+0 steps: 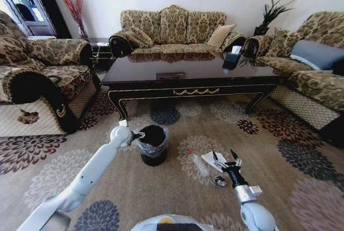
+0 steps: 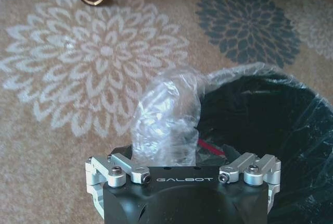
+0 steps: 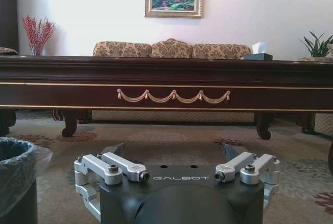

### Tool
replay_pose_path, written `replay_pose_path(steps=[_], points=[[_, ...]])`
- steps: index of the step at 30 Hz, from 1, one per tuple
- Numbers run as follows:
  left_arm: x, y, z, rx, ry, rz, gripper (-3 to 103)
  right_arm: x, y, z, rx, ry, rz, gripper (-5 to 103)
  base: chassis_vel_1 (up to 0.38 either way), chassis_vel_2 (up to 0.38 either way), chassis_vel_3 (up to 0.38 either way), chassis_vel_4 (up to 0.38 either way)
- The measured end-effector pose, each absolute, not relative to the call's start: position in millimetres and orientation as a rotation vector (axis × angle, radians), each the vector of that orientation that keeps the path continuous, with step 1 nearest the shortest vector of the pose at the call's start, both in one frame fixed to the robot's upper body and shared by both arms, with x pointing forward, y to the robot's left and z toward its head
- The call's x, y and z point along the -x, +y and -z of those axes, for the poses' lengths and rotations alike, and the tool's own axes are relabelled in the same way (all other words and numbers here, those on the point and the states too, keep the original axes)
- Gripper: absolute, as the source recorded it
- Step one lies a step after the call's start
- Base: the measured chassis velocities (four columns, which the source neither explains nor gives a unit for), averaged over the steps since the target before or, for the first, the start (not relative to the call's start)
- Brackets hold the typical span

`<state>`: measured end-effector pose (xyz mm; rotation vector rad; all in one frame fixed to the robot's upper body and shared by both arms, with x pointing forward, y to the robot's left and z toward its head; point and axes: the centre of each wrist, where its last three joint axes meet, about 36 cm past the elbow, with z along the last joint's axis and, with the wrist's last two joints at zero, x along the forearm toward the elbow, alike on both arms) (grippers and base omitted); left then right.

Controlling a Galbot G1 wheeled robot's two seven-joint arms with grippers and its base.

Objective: Move to the front of the table and pick up the trash from the floor, then place it into the trash bin.

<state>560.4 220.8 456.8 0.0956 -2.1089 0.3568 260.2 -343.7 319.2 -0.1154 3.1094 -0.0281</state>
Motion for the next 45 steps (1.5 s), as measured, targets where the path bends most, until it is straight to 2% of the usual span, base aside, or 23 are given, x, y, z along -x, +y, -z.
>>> replay_pose_path(steps=[6,8,10,14,17,18,19,22,23,25,28,29,33,45], points=[[-574.5,212.2,-449.4,-0.114,-2.084,-0.363,95,-261.2,-345.6,-319.7,0.109,3.107,0.028,100,0.0,0.0,0.0,0.0],[-577.9,211.3,-446.7,-0.123,-2.076,-0.364,91,-260.9,-345.0,-319.4,0.108,3.108,0.026,100,0.0,0.0,0.0,0.0],[-580.5,210.9,-441.8,-0.131,-2.061,-0.367,81,-260.4,-345.0,-318.2,0.107,3.11,0.025,100,0.0,0.0,0.0,0.0],[-581.3,210.2,-435.9,-0.137,-2.047,-0.361,74,-261.4,-346.0,-317.9,0.103,3.109,0.024,100,0.0,0.0,0.0,0.0],[-581.7,209.9,-434.2,-0.14,-2.044,-0.359,57,-263.8,-348.2,-319.1,0.1,3.104,0.024,100,0.0,0.0,0.0,0.0],[-581.8,209.8,-434.2,-0.141,-2.044,-0.359,57,-264.1,-348.6,-319.2,0.1,3.103,0.024,100,0.0,0.0,0.0,0.0],[-581.9,210.1,-434.3,-0.142,-2.045,-0.36,51,-264.1,-348.7,-319.0,0.1,3.104,0.025,100,0.0,0.0,0.0,0.0],[-581.8,210.6,-434.4,-0.143,-2.046,-0.361,46,-263.8,-348.6,-318.4,0.1,3.106,0.024,100,0.0,0.0,0.0,0.0],[-581.3,211.4,-434.5,-0.144,-2.046,-0.362,35,-263.5,-347.2,-317.2,0.102,3.108,0.022,100,0.0,0.0,0.0,0.0],[-581.0,211.9,-434.5,-0.145,-2.047,-0.361,35,-263.5,-346.7,-316.8,0.103,3.109,0.021,100,0.0,0.0,0.0,0.0],[-579.6,214.1,-434.4,-0.151,-2.049,-0.356,19,-263.8,-345.7,-316.0,0.107,3.11,0.021,100,0.0,0.0,0.0,0.0],[-579.6,214.1,-434.4,-0.151,-2.049,-0.356,19,-263.8,-345.7,-316.0,0.107,3.11,0.021,100,0.0,0.0,0.0,0.0],[-575.9,215.7,-437.1,-0.149,-2.055,-0.356,2,-264.3,-345.9,-315.7,0.107,3.111,0.022,100,0.0,0.0,0.0,0.0],[-563.1,226.0,-439.4,-0.172,-2.063,-0.327,0,-263.9,-349.3,-316.6,0.111,3.115,0.037,100,0.0,0.0,0.0,0.0]])
